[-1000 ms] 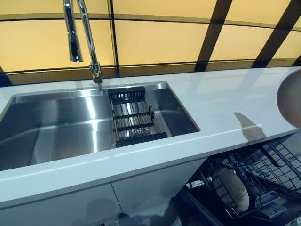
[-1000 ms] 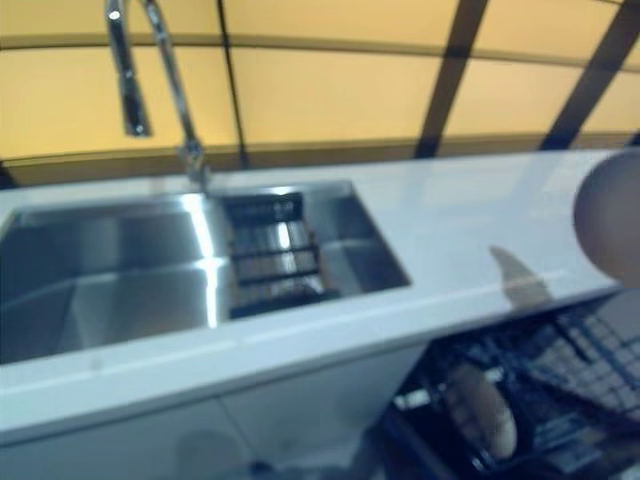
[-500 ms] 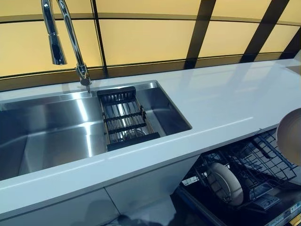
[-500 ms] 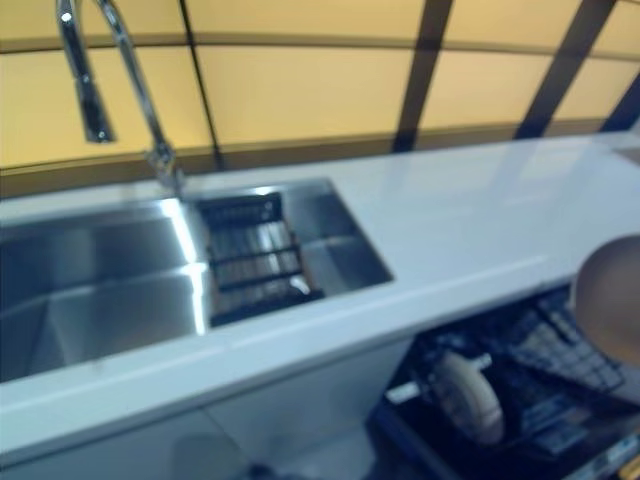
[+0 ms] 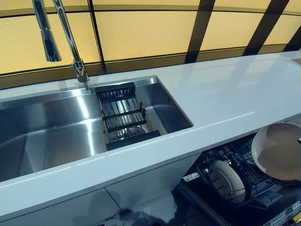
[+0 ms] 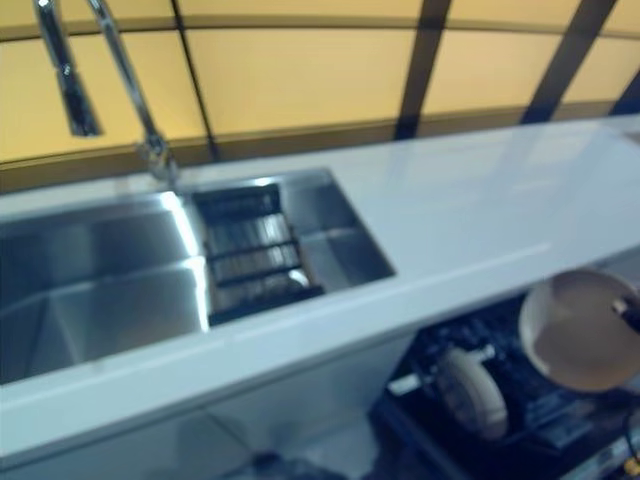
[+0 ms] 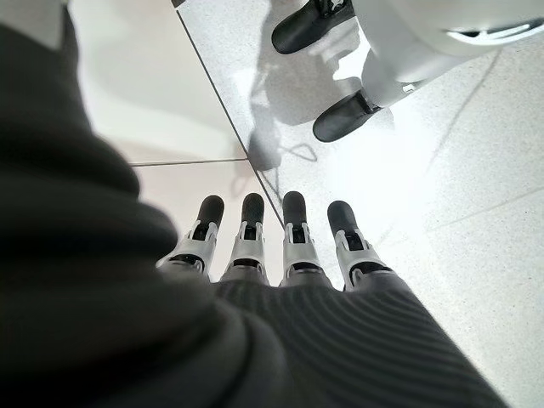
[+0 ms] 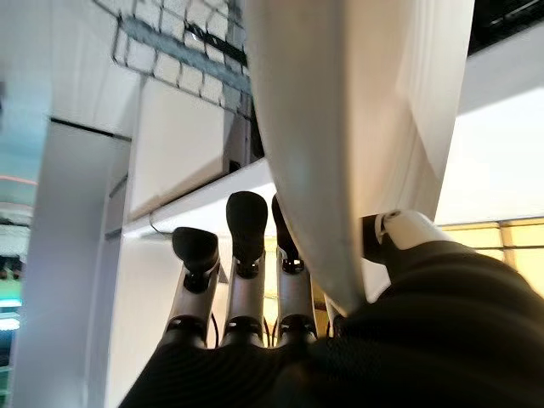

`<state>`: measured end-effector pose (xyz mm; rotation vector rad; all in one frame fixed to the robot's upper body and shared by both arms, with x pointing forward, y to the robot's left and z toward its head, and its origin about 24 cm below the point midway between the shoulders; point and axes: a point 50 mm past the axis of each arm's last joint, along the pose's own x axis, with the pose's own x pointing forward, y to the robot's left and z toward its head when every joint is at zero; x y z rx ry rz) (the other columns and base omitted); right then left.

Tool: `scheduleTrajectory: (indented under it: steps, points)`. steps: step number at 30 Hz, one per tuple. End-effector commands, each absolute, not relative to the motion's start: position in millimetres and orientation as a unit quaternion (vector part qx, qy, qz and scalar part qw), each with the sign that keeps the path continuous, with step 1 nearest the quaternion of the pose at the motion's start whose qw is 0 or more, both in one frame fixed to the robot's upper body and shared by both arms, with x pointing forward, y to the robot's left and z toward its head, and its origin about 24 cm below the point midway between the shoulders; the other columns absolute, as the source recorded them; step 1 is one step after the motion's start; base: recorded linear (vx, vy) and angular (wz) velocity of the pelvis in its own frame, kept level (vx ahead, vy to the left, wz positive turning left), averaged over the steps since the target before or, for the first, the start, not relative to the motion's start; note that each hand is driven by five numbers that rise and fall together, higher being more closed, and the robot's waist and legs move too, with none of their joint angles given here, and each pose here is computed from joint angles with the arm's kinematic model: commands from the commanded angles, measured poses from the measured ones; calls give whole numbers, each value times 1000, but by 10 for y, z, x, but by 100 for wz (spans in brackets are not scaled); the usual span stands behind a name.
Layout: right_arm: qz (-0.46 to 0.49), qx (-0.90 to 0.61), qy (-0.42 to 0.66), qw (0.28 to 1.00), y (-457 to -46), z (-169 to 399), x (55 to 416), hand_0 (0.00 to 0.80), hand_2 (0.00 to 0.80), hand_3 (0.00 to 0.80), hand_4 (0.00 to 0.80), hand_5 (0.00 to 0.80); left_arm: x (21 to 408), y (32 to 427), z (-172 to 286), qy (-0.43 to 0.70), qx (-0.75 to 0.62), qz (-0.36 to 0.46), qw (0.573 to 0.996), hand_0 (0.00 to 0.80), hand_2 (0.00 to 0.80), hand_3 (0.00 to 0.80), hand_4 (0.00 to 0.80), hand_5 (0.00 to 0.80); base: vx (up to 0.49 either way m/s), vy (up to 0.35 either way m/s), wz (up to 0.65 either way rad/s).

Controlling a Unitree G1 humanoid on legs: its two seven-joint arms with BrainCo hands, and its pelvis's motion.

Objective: Take plates into dishwasher

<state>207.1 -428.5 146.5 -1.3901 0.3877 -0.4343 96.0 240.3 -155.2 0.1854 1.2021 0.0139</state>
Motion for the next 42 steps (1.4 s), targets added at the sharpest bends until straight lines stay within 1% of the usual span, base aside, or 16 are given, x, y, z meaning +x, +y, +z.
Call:
scheduleTrajectory:
  steps: [1,7,17,24,33,42]
  points:
    - [-261,-623,137,725,-4307,1692,2185,800,800,800,800,800,998,2501,-1522,558,110,8,823,0,0,0,0,0,-23,-48,0]
    - [-268,-624,158,717,-4325,1578,2212,800,800,800,800,800,1045,2489,-1508,549,109,8,828,0,0,0,0,0,-39,-48,0]
    - [-294,-632,173,695,-4400,1554,2207,800,800,800,800,800,1204,2489,-1452,529,106,5,842,0,0,0,0,0,-57,-30,-2]
    - [-333,-619,178,689,-4452,1549,2222,800,800,800,800,800,1321,2381,-1433,513,95,-7,853,0,0,0,0,0,-44,-3,-1]
    - [-359,-588,179,702,-4453,1509,2259,800,800,800,800,800,1355,2282,-1441,507,79,-14,858,0,0,0,0,0,-4,1,0]
    - [-347,-559,197,727,-4378,1379,2301,800,800,800,800,800,1348,2236,-1454,505,73,-16,860,0,0,0,0,0,0,0,0]
